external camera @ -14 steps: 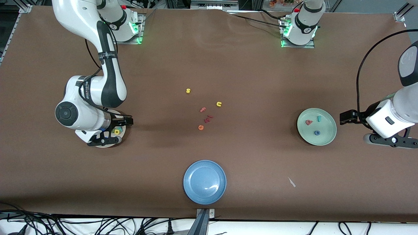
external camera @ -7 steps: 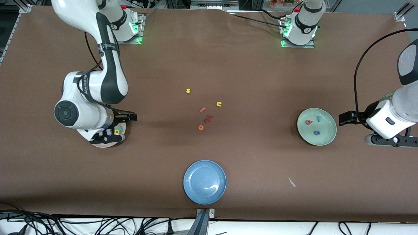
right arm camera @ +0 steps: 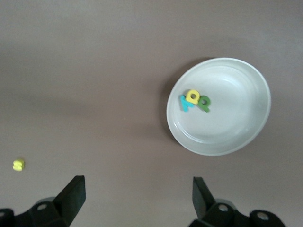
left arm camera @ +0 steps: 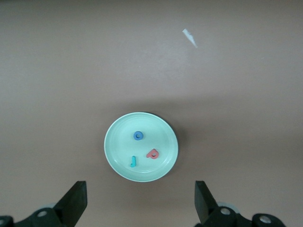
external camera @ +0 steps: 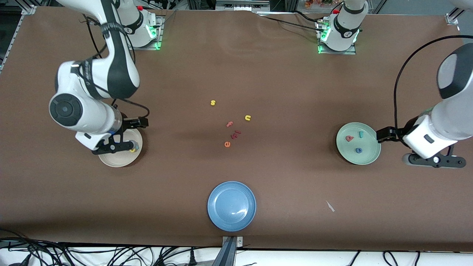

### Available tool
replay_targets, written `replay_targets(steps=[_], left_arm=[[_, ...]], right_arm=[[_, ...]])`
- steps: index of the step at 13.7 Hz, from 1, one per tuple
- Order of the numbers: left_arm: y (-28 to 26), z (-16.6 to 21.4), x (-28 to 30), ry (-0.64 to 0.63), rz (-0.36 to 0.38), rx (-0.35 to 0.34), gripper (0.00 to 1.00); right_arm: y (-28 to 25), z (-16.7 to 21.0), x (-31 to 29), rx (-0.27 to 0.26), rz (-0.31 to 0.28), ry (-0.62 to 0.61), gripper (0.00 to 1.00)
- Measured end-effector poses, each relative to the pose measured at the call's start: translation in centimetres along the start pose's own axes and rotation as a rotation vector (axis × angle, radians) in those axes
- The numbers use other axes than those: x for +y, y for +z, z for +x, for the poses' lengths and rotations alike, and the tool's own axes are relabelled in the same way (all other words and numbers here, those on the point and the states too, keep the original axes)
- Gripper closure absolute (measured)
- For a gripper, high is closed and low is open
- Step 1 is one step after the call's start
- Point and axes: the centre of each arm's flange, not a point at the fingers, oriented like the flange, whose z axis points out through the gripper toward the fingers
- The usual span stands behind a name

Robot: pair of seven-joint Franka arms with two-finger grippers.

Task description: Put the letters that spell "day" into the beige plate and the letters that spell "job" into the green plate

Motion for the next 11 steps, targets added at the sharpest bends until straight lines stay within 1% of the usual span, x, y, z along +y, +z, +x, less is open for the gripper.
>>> replay_targets(steps=[1,2,4,7,9,11], left_arm=[[0.1,0.1,0.4,0.007,0.015,-0.001,0.0],[0.0,0.2,0.7,0.01,0.015,-0.002,0.0],[-0.1,0.2,0.2,-0.001,-0.016,-0.009,0.0],[-0.6,-0.2,-1.5,-0.035,-0.078,-0.009,0.0],[-1.1,-0.4,-1.8,-0.04,-0.08,-0.002,0.0],[-1.4,-0.5,-1.8,-0.041,-0.081,0.007,0.0]], right_arm=[[-1.2,-0.8,0.5,-0.002,-0.003,-0.012,0.0],[-2.4,-1.6,1.2,-0.003,-0.005,-0.019,0.0],[-4.6,-3.2,3.1,0.001,-0.016,-0.018,0.0],[-7.5,-5.9,6.3,-0.006,-0.043,0.006,0.0],[-9.2,-7.4,8.3,0.003,-0.048,0.032,0.0],[-10.4,-8.5,10.3,0.019,-0.039,0.066,0.0]])
